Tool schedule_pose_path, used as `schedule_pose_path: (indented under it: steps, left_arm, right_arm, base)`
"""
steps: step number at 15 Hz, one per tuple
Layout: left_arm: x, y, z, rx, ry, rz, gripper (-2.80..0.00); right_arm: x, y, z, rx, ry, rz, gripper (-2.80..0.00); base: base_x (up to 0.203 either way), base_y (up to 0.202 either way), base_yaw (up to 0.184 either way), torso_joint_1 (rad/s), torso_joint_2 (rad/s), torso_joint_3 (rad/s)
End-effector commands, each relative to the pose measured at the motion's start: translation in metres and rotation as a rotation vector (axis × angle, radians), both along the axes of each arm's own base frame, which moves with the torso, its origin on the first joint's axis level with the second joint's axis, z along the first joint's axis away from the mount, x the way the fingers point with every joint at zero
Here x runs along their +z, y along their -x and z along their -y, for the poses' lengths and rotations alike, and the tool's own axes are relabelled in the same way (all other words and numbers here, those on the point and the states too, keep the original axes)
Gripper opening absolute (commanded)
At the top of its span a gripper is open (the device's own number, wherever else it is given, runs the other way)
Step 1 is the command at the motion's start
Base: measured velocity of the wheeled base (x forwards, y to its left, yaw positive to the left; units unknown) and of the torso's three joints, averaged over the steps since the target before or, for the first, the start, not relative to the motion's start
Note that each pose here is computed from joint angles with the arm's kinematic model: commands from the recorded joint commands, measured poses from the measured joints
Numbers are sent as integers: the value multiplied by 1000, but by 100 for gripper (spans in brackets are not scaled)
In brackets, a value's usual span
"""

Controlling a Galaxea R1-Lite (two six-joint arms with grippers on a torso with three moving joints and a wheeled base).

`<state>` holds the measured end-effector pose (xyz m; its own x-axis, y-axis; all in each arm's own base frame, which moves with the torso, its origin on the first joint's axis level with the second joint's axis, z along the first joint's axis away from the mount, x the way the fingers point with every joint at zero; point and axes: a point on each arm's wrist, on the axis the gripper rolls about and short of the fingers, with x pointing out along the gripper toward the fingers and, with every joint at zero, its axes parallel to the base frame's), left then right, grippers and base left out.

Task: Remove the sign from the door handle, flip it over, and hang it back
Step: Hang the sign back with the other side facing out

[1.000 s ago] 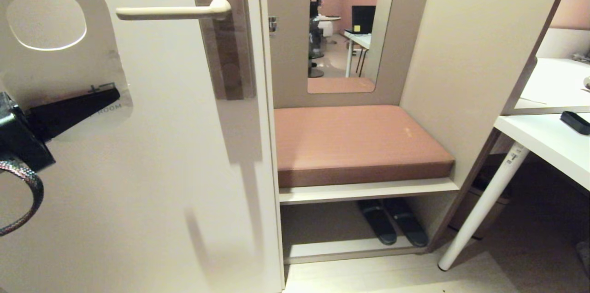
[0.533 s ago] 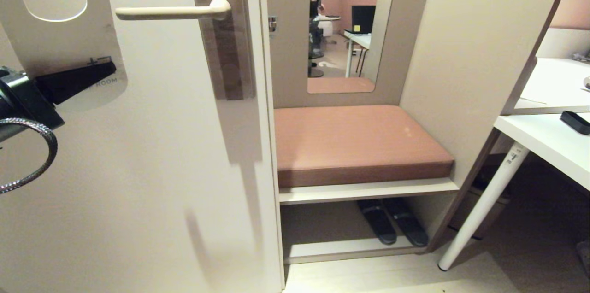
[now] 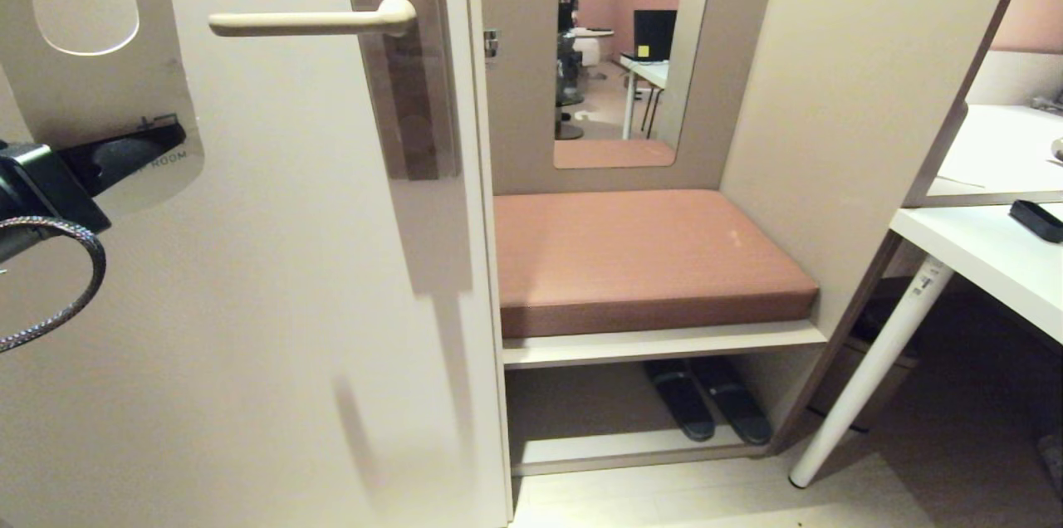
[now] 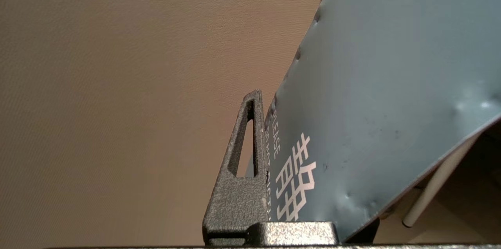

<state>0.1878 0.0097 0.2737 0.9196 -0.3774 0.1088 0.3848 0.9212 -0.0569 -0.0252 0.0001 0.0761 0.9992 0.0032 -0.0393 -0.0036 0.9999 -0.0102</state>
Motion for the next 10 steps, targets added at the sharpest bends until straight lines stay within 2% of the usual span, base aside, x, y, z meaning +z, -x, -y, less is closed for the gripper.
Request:
schedule_pose_path:
  steps: [1, 3, 10]
  left_arm:
    - [-3, 1, -1, 20, 4, -9, -280]
    - [-7, -1, -1, 25, 4, -24, -280]
    - [-16, -11, -4, 119, 18, -94, -280]
  right_arm:
    - [0, 0, 0, 0, 0, -1, -280]
    - [0, 0, 0, 0, 0, -2, -280]
    - [0, 0, 0, 1, 1, -2, -280]
  base:
    - [0, 0, 0, 0, 0, 0]
    - [0, 0, 0, 0, 0, 0]
    - [0, 0, 0, 0, 0, 0]
